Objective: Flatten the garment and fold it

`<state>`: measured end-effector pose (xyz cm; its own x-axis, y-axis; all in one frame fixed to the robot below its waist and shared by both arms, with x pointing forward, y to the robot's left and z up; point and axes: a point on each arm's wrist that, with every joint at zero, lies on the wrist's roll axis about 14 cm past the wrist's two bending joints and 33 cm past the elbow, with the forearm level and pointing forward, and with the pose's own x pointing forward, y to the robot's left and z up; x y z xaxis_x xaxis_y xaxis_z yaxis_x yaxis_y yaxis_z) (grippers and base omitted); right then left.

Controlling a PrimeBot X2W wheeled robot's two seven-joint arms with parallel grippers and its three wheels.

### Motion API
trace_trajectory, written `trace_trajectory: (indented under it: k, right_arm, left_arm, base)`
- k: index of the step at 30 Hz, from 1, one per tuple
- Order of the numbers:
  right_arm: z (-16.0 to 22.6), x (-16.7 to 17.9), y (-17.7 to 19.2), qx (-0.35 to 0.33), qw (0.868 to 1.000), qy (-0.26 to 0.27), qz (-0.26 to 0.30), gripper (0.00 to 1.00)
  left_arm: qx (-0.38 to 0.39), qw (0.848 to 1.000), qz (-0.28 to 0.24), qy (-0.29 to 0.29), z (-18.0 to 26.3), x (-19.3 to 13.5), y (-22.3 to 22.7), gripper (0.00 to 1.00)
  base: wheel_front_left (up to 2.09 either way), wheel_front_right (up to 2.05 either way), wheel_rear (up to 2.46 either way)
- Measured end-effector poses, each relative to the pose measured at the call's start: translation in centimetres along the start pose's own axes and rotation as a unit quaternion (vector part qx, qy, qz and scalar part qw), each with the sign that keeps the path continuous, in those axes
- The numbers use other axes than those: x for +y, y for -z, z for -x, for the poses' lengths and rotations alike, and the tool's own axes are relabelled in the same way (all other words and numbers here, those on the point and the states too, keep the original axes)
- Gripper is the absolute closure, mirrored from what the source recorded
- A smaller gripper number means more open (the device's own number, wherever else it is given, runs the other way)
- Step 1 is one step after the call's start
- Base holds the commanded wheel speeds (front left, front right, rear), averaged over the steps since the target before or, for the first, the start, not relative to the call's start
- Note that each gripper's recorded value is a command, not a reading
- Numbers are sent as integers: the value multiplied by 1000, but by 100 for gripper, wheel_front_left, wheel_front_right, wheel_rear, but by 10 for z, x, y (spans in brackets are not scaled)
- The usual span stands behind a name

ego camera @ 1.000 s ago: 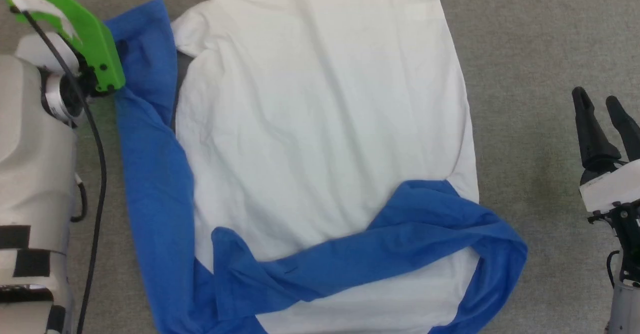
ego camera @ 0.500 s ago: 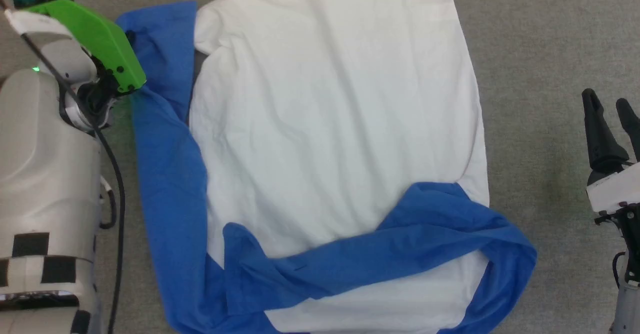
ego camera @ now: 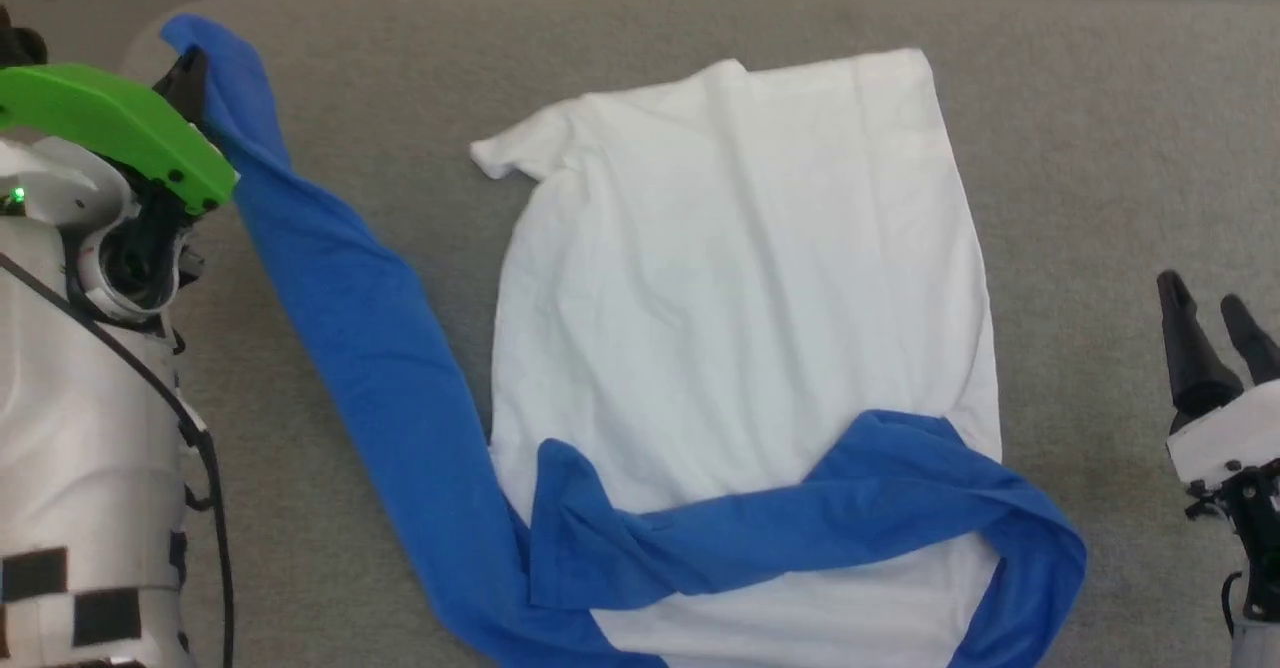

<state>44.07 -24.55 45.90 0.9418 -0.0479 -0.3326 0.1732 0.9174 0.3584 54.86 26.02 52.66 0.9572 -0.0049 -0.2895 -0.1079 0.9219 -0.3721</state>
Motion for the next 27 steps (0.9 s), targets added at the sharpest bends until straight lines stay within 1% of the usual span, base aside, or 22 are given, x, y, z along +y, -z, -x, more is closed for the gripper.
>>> trace_trajectory:
  k: [2,4,10,13,16,20,23,27]
  right_arm:
    - [5,4,-1,-2,1000,-5,-3,0]
    - [10,6,-2,-4,1000,-10,-5,0]
    - [23,19,-10,-19,999,-29,-16,0]
    - [29,23,-15,-28,999,-36,-17,0]
    - [35,21,-20,-36,999,-35,-18,0]
    - [40,12,-22,-40,999,-24,-21,0]
    - [45,1,-21,-40,999,-10,-25,0]
    - [49,-17,-15,-35,999,13,-30,0]
  left_arm:
    - [-23,999,-10,24,18,-16,-12,100]
    - [-32,998,-15,51,34,-36,-14,100]
    - [-7,988,-17,151,78,-113,20,100]
    - [15,979,-26,204,99,-151,42,100]
    - [48,966,-42,251,114,-184,69,100]
    - [100,946,-69,300,127,-218,113,100]
    - [147,922,-89,346,141,-246,153,100]
    - [201,891,-112,391,158,-271,201,100]
  base:
    - [0,0,0]
    - [0,0,0]
    - [0,0,0]
    - [0,0,0]
    - [0,0,0]
    - [0,0,0]
    - [0,0,0]
    - [0,0,0]
